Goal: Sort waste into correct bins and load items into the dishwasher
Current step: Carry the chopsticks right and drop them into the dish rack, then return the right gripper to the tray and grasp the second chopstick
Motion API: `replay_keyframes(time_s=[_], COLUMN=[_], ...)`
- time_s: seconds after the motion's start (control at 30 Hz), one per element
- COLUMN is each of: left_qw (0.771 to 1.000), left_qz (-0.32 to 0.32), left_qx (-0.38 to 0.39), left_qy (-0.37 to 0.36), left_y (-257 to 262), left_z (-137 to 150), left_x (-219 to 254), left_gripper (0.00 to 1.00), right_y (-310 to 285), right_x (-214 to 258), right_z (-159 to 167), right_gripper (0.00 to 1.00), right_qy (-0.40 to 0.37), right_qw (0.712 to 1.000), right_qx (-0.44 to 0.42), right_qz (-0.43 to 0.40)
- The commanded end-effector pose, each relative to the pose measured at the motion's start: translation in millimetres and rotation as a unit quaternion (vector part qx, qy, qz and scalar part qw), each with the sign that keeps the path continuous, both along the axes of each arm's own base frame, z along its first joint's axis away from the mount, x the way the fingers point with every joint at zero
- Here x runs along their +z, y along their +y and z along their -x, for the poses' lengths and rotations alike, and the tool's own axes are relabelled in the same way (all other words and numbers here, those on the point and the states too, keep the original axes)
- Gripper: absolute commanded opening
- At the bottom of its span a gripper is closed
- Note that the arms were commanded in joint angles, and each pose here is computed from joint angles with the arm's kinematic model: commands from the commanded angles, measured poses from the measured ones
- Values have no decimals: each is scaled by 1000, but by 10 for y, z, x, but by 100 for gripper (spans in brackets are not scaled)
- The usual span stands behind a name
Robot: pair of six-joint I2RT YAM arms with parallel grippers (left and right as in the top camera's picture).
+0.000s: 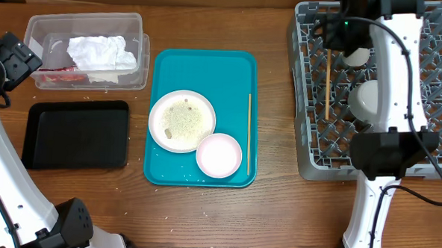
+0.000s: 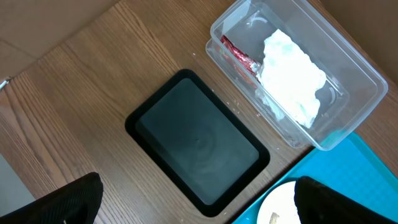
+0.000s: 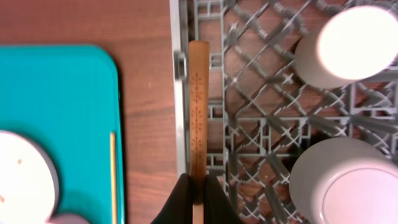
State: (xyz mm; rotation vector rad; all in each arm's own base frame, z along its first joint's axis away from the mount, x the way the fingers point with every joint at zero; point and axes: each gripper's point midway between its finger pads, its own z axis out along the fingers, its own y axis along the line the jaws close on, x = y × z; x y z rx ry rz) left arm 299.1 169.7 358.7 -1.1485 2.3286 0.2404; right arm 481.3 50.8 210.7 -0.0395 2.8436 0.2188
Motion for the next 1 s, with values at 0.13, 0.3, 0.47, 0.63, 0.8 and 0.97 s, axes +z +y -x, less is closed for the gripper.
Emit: replay_keyframes(time_s=[0.13,0.3,0.47,0.63,0.8,0.97], left_qw=[1000,1000,1000,1000,1000,1000], left_qz=[1,1,1,1,1,1], left_qx=[5,5,5,5,5,5], left_qy=[-8,-8,-8,-8,-8,-8], left_y=[-7,-7,-7,-7,-7,-7], left_z=[29,29,29,29,29,29], left_x=[36,36,36,36,36,36], left_gripper=[100,100,100,100,100,100], right_y=[137,115,111,226,605,1067], right_x=[-487,-743,-700,-472,-318,-371], right_z=[145,209,198,240,435,582], right_gripper=[4,16,35,35,35,35], right_qy=[66,99,99,100,116,138], right_qw=[995,993,994,992,987,985], right_qx=[63,46,22,-13,18,24], right_qz=[-45,-41,-44,-78,-107,-98])
